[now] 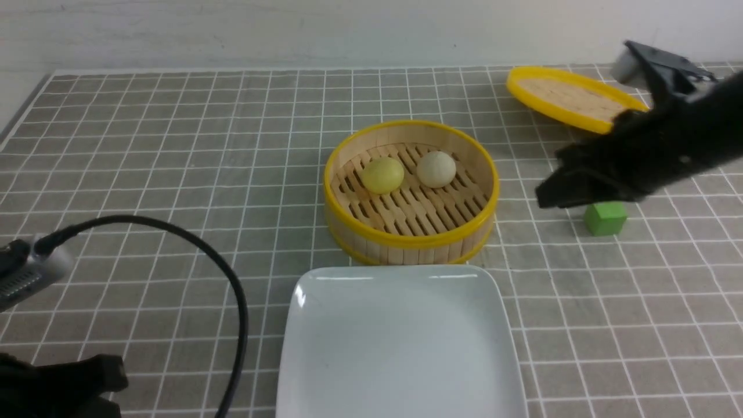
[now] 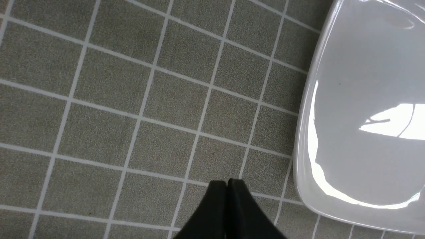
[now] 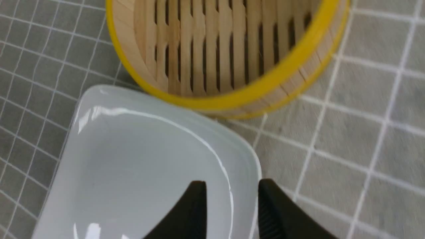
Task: Put the steamed buns into the plate on the grey tablecloth.
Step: 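Reach toward a bun in the bamboo steamer with the right gripper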
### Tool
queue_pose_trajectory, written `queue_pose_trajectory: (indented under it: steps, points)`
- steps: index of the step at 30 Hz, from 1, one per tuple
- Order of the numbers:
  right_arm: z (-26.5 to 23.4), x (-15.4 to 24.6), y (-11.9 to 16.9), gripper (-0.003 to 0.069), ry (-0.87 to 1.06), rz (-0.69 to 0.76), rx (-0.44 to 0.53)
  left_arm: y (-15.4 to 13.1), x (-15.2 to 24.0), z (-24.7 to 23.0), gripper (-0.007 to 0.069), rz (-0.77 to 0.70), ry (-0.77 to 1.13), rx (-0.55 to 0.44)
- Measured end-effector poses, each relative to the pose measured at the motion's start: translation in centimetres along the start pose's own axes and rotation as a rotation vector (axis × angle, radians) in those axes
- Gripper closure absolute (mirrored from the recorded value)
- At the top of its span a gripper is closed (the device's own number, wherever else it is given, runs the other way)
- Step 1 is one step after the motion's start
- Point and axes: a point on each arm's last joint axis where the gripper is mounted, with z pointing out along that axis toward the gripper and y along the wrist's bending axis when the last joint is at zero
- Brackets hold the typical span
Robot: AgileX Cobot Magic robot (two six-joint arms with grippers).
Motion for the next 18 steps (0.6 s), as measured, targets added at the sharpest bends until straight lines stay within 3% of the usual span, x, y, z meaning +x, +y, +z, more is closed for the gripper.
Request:
queue_pose_trajectory:
  steps: [7, 13, 18]
  points:
    - [6.7, -5.6, 0.0, 0.0347, 0.012, -0.118, 0.028, 0.0, -0.2, 0.0, 0.0579, -0.002, -0.019, 0.004]
    - [11.9, -7.3, -0.6, 0.0346, -0.017, -0.156, 0.089, 0.0, -0.2, 0.0, 0.0538, -0.003, -0.019, 0.004]
    - [16.1, -7.9, -3.0, 0.0346, -0.061, -0.162, 0.195, 0.0, -0.2, 0.0, 0.0515, -0.003, -0.019, 0.004]
